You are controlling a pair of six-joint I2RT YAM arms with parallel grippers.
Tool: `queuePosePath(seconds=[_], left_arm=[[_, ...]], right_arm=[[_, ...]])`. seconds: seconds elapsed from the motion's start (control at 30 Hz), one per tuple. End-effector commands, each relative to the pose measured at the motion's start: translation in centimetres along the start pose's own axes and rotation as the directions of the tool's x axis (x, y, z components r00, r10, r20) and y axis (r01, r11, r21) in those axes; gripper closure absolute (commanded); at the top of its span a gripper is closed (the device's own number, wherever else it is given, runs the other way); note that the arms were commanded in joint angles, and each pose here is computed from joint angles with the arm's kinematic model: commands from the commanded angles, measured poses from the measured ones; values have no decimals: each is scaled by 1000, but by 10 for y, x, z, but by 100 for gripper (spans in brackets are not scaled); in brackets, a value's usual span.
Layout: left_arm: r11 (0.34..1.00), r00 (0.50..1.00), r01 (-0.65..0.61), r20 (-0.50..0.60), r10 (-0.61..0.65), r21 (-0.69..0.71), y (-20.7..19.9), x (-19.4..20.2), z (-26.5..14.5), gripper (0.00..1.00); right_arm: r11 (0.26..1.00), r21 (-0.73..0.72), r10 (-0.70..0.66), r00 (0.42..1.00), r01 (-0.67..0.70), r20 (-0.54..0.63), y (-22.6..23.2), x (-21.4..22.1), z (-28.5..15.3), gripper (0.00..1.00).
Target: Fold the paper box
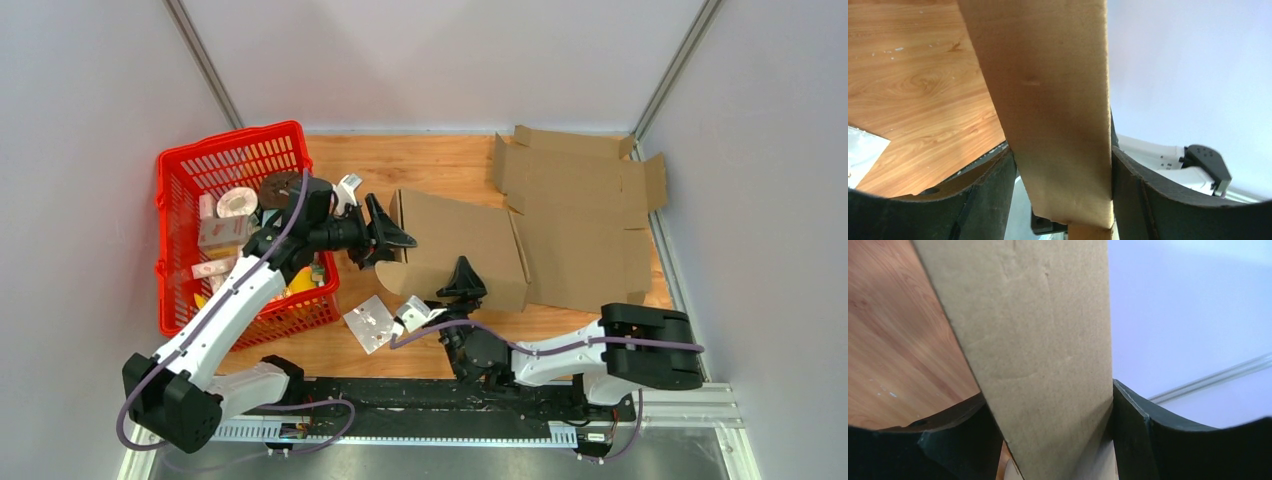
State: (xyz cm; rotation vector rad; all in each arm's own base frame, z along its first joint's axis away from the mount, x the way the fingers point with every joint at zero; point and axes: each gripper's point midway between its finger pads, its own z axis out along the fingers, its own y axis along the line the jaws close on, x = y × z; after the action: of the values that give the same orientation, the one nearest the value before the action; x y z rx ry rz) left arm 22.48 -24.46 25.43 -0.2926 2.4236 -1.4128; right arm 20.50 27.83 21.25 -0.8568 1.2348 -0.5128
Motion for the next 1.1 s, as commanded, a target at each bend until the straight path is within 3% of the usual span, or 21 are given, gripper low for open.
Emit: queuePosePath(seconds=[0.0, 0.07, 0.1, 0.17, 0.27, 0.33, 0.37, 0.43, 0.47, 0.5, 0.53, 0.6, 0.7, 0.83, 1.03, 1.07], left_arm=[[988, 983, -154, 99, 156, -23, 1, -12, -20, 26], [977, 965, -199, 162, 208, -72, 1, -22, -30, 22], [963, 951, -240, 168, 259, -122, 8, -22, -36, 22], [932, 898, -283, 280, 341, -227, 5, -41, -59, 21], [903, 828, -343, 370, 421, -259, -12, -53, -84, 20], [874, 784, -373, 398, 477, -313, -21, -60, -102, 20], [859, 757, -371, 420, 500, -354, -21, -66, -111, 20], [817, 688, -448, 444, 574, -364, -30, -68, -122, 23], [791, 659, -499, 438, 612, -353, -35, -66, -122, 23], [778, 629, -535, 458, 627, -330, -44, -67, -123, 24], [768, 621, -558, 455, 638, -315, -44, -63, -122, 26], [742, 606, -625, 450, 656, -242, -53, -55, -113, 27], [744, 640, -651, 417, 646, -153, -41, -43, -88, 31], [735, 648, -672, 403, 646, -97, -26, -34, -64, 36], [622, 554, -774, 348, 756, -118, -8, -21, -29, 39], [581, 519, -803, 324, 791, -132, -6, -17, -23, 39]], right_arm=[[981, 33, 191, 981, -190, -39, -22, 12, -5, 45], [985, -8, 172, 984, -172, -53, -23, 20, -6, 47], [968, -20, 247, 967, -249, -65, -19, 22, -7, 47], [967, -71, 239, 966, -246, -102, -17, 29, -10, 48], [951, -80, 286, 949, -298, -131, -16, 40, -16, 49], [909, -108, 385, 910, -403, -155, -19, 33, -16, 49], [924, -187, 293, 931, -334, -217, -10, 47, -20, 48], [860, -213, 401, 872, -464, -281, -23, 31, -14, 46], [821, -348, 339, 876, -453, -343, -8, 35, -25, 46], [785, -390, 338, 860, -482, -382, -6, 33, -28, 46], [731, -382, 399, 808, -566, -434, -17, 23, -20, 45], [627, -493, 303, 772, -603, -559, -3, 31, -39, 45], [506, -531, 219, 697, -680, -683, -2, 26, -52, 43], [447, -529, 130, 638, -721, -759, -2, 23, -62, 39], [455, -520, 74, 612, -723, -787, 5, 40, -56, 38], [448, -521, 82, 614, -726, -785, 8, 40, -53, 38]])
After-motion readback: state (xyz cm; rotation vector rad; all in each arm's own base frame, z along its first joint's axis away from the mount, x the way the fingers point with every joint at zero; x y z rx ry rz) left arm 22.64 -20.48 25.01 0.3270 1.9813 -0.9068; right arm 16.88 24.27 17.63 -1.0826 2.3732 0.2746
